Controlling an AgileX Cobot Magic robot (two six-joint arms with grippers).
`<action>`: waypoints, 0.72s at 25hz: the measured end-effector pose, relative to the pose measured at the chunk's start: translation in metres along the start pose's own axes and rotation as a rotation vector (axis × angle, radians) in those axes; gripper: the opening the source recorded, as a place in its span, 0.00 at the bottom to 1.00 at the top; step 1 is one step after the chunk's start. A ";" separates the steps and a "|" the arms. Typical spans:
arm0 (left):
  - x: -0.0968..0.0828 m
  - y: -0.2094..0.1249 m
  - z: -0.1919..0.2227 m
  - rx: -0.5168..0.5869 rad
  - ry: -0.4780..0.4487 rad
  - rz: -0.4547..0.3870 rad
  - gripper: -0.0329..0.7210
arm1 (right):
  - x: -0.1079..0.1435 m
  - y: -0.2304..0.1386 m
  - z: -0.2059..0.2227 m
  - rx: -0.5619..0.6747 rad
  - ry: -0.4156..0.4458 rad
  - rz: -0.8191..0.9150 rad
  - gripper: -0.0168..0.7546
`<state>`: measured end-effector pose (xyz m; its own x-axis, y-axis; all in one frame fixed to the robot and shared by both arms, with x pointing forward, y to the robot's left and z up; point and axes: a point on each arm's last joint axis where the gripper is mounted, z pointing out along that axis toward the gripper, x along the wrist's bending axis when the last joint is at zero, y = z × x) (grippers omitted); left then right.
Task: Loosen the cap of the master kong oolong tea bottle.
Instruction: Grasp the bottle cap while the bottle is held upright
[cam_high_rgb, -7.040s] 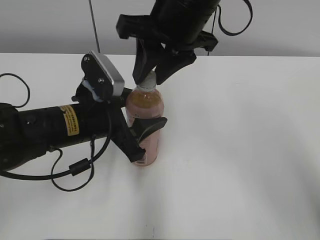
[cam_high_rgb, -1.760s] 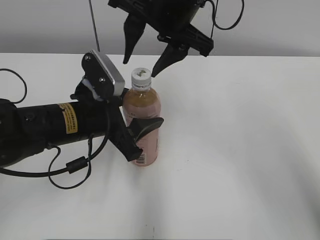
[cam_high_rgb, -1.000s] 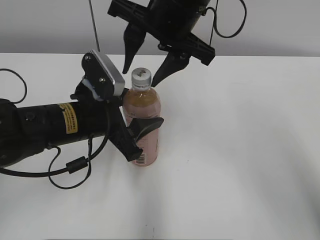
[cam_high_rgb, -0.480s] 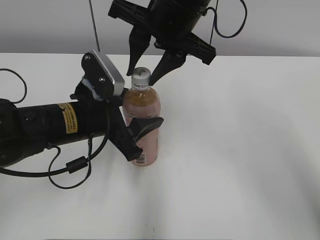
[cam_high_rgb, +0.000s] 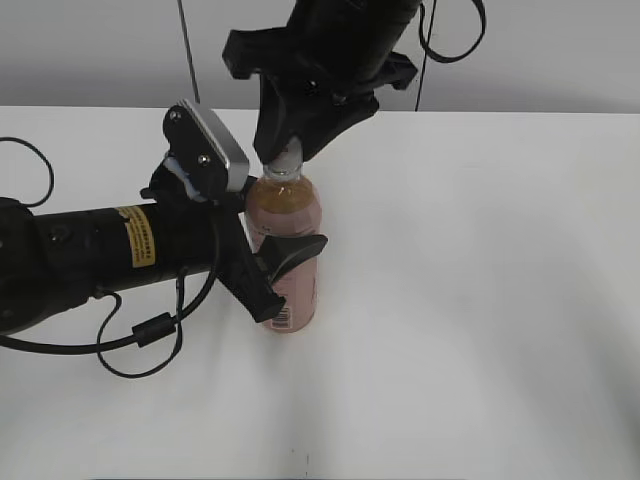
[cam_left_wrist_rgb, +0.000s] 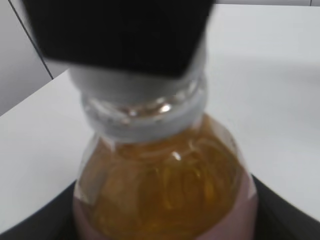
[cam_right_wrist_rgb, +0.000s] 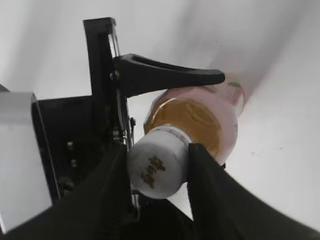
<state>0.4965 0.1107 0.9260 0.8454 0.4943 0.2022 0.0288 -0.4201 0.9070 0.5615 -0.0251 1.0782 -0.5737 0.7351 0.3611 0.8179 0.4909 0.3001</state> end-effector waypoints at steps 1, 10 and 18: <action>0.000 0.000 0.000 0.000 0.000 0.000 0.65 | 0.000 0.000 0.000 0.000 -0.005 -0.070 0.38; 0.001 0.000 0.000 0.001 0.005 -0.005 0.65 | -0.001 -0.001 -0.001 0.014 -0.032 -0.775 0.38; 0.001 0.000 0.000 0.002 0.008 -0.011 0.65 | -0.002 -0.001 -0.001 0.047 -0.056 -1.357 0.38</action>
<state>0.4975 0.1109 0.9263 0.8408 0.5051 0.1947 0.0395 -0.4160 0.9085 0.5618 -0.0279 1.0783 -0.9200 -0.3186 -0.2285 -0.3836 0.8515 0.3574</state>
